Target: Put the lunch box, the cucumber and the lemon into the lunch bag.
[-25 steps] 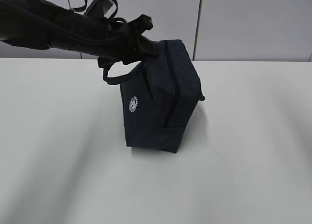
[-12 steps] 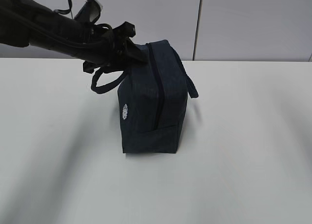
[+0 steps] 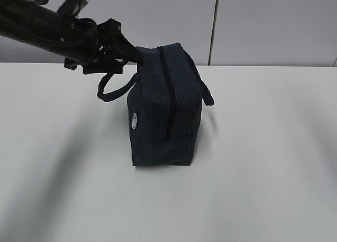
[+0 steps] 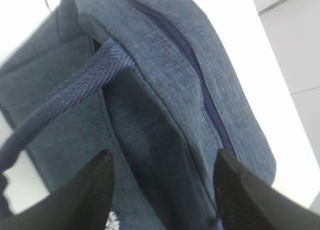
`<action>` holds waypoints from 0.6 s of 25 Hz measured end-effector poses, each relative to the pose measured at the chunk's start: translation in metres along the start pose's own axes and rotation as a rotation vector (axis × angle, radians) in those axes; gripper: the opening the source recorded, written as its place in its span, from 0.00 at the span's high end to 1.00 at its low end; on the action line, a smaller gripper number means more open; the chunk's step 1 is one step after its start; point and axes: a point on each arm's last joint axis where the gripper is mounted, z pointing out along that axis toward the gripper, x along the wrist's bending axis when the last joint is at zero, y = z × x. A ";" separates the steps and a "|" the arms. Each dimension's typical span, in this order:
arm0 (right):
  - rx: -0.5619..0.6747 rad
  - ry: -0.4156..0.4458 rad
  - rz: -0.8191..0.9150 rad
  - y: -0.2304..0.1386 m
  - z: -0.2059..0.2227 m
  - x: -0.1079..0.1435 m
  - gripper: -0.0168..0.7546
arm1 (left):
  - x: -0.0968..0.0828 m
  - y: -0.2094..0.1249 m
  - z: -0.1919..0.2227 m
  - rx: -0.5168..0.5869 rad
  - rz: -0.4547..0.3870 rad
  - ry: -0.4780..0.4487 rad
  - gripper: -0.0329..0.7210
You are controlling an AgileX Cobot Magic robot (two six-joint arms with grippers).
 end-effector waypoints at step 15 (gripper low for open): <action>-0.139 0.237 0.244 0.015 -0.039 0.005 0.50 | -0.093 0.001 -0.146 -0.212 0.522 0.157 0.40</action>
